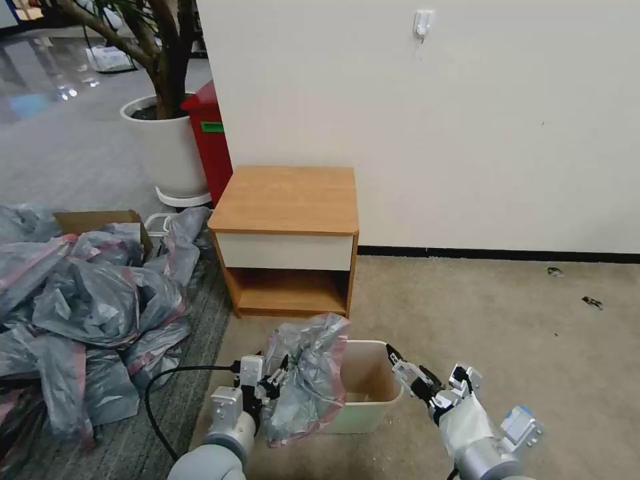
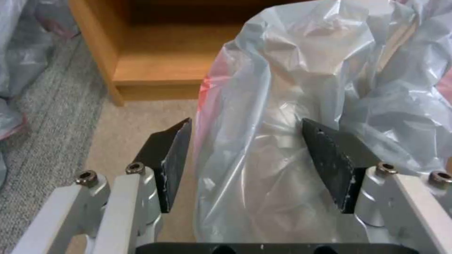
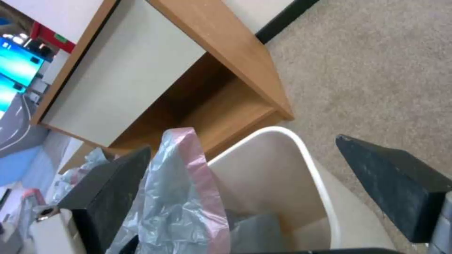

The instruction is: Pick up the garbage bag from the table and place it over the trash can.

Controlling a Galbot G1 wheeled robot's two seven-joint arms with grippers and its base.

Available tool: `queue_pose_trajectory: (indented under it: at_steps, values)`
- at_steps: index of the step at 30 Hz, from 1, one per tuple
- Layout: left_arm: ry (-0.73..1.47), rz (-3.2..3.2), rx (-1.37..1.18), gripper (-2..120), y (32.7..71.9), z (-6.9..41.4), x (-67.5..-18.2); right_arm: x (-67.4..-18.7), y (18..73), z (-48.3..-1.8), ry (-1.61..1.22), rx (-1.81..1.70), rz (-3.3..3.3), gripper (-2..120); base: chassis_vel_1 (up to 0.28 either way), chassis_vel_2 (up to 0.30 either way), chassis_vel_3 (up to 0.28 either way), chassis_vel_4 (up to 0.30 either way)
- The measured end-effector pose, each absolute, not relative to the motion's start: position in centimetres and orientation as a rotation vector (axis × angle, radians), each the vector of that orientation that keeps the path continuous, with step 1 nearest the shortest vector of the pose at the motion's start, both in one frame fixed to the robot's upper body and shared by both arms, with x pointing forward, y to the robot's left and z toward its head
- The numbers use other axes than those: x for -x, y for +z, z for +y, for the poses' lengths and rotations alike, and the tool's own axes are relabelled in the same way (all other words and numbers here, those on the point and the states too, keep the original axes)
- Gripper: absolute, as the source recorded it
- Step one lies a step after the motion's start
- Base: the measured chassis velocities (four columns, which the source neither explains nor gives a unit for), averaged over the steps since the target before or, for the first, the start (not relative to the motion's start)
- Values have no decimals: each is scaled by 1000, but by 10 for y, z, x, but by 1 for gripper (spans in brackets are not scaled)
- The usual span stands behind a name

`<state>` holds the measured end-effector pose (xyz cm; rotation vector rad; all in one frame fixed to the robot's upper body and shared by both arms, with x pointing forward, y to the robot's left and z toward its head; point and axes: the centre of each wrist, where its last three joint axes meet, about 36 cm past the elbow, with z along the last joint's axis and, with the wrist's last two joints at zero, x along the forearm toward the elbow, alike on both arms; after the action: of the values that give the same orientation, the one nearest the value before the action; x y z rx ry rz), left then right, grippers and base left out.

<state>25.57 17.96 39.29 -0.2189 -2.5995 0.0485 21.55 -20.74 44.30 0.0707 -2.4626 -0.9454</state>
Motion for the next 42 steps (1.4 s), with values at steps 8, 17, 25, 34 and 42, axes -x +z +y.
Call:
queue_pose_trajectory:
  at_steps: [8,17,25,34,42]
  values:
    - [43,-2579,237,51,387,176,-258,-216,442,-207,-945,-65,-2467,100,0,0,0,0]
    - [45,-2551,269,39,380,166,-259,-216,441,-206,-948,-61,-2466,100,0,0,0,0]
    - [38,-2535,270,35,373,164,-261,-217,442,-207,-948,-60,-2472,100,0,0,0,0]
    - [41,-2520,268,10,370,161,-263,-217,447,-204,-916,-78,-2504,100,0,0,0,0]
    - [61,-2560,219,7,367,161,-260,-211,457,-201,-818,-218,-2513,100,0,0,0,0]
